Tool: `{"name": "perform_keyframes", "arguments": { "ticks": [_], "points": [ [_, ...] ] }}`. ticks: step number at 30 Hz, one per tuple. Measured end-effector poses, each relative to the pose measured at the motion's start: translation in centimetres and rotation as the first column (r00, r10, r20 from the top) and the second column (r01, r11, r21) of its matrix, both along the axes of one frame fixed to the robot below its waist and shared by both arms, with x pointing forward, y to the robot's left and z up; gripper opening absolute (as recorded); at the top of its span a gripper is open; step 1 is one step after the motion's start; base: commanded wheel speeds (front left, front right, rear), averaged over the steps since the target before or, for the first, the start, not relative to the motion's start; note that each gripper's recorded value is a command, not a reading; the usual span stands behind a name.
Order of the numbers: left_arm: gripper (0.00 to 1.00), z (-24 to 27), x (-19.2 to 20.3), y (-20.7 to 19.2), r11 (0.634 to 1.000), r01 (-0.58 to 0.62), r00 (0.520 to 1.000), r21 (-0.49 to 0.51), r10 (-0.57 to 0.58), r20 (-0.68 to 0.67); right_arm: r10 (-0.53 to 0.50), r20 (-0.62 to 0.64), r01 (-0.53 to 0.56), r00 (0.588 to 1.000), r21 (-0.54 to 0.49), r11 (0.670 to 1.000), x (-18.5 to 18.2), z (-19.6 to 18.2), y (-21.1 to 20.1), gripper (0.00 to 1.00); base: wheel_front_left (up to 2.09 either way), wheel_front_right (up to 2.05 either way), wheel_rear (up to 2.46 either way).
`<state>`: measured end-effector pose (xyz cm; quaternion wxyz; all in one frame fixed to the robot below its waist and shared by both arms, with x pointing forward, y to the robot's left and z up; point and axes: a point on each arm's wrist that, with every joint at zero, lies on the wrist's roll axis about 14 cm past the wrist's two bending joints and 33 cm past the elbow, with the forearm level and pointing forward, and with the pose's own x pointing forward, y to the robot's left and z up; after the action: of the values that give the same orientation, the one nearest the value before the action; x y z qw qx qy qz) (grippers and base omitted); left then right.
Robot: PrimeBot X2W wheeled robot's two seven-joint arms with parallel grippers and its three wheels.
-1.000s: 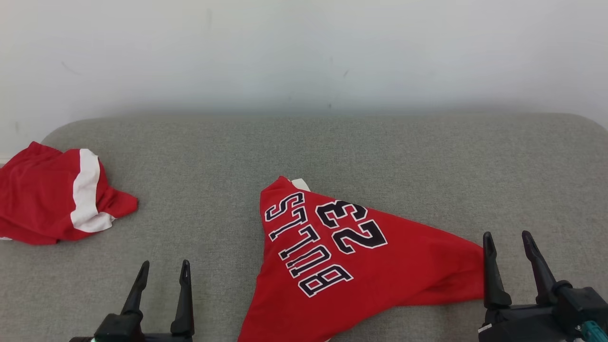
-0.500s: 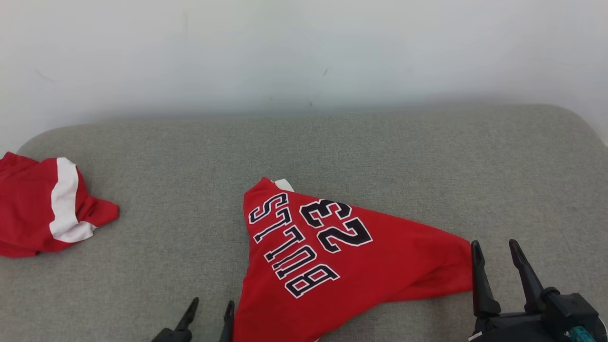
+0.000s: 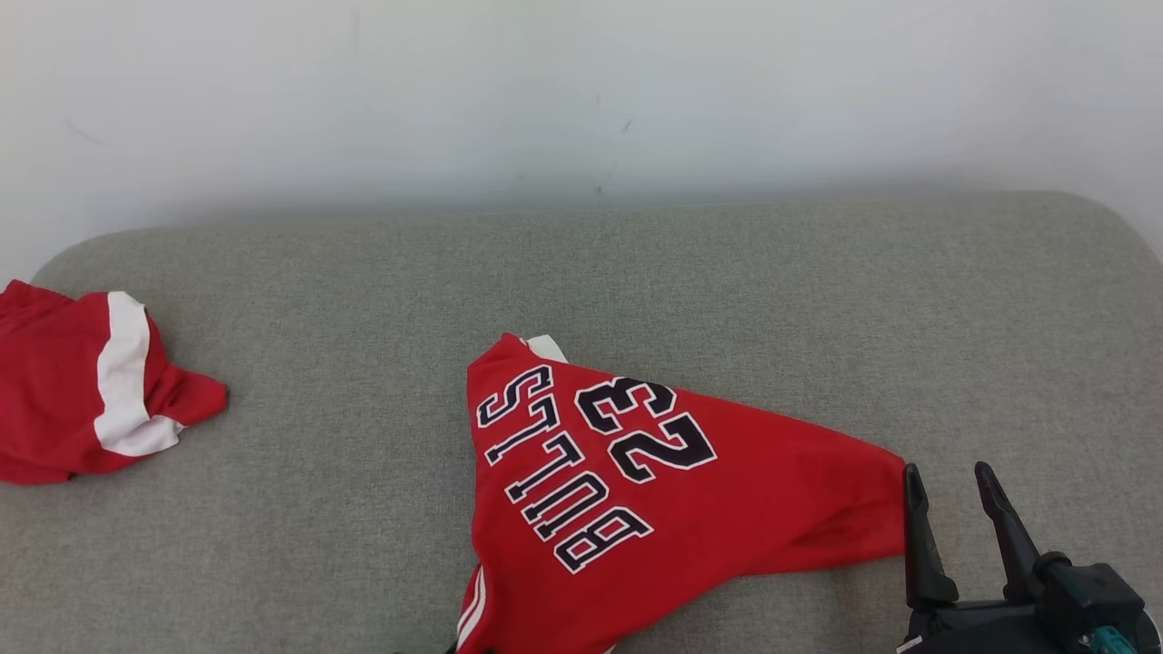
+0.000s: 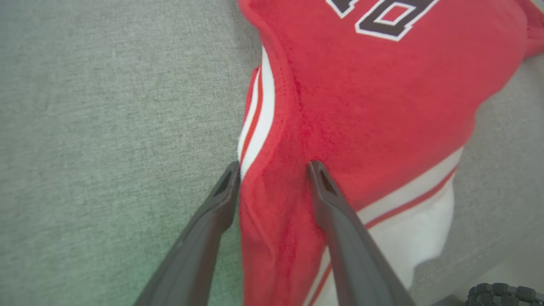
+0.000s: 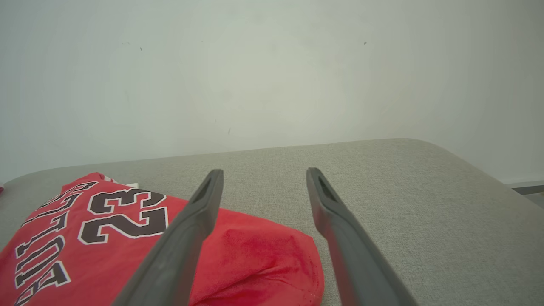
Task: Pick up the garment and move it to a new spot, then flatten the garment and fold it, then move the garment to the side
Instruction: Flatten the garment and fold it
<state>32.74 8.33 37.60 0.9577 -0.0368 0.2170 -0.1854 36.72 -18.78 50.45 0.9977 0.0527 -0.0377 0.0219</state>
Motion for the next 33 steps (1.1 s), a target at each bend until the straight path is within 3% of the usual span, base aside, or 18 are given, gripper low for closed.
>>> {"name": "perform_keyframes", "arguments": {
  "ticks": [4,6,14,21,25,26,27,28,33],
  "points": [
    [0.00,0.7,0.6,-0.4,1.000,0.009,1.000,-0.015,-0.009,0.029,-0.002,-0.002,0.002,1.000,0.001,1.000,0.0,-0.1,0.0,1.00,0.00,0.00,0.00],
    [0.00,2.6,2.4,1.1,0.999,-0.033,0.992,-0.006,0.034,0.119,-0.005,0.000,0.005,1.000,0.002,1.000,0.0,0.0,-0.1,1.00,0.00,0.00,0.00],
    [0.00,9.7,6.4,6.9,0.982,-0.190,0.910,0.011,0.172,0.377,-0.013,0.008,0.013,1.000,0.005,1.000,-0.1,0.2,-0.3,1.00,0.00,0.00,0.00],
    [0.00,11.9,7.4,9.1,0.970,-0.244,0.870,0.017,0.211,0.446,-0.021,0.003,0.021,1.000,0.008,1.000,-0.3,0.0,-0.5,1.00,0.00,0.00,0.00],
    [0.00,11.4,7.9,9.4,0.968,-0.249,0.877,0.023,0.216,0.430,-0.029,-0.004,0.029,1.000,0.007,1.000,-0.4,-0.2,-0.7,1.00,0.00,0.00,0.00],
    [0.26,10.8,7.9,9.5,0.968,-0.248,0.885,0.032,0.213,0.414,-0.030,-0.005,0.030,1.000,0.006,1.000,-0.5,-0.2,-0.8,1.00,0.00,0.00,0.00],
    [0.90,10.3,7.9,9.6,0.967,-0.251,0.890,0.038,0.215,0.402,-0.033,-0.006,0.033,0.999,0.005,0.999,-0.5,-0.3,-0.9,1.00,0.00,0.00,0.00],
    [1.00,10.1,7.9,9.6,0.967,-0.250,0.894,0.041,0.215,0.394,-0.037,-0.008,0.038,0.999,0.006,0.999,-0.6,-0.3,-1.0,1.00,0.00,0.00,0.00],
    [1.00,10.9,8.3,10.0,0.960,-0.279,0.875,0.017,0.247,0.417,-0.054,-0.011,0.054,0.998,0.005,0.999,-0.7,-0.4,-1.6,1.00,0.00,0.00,0.00]
  ]
}}
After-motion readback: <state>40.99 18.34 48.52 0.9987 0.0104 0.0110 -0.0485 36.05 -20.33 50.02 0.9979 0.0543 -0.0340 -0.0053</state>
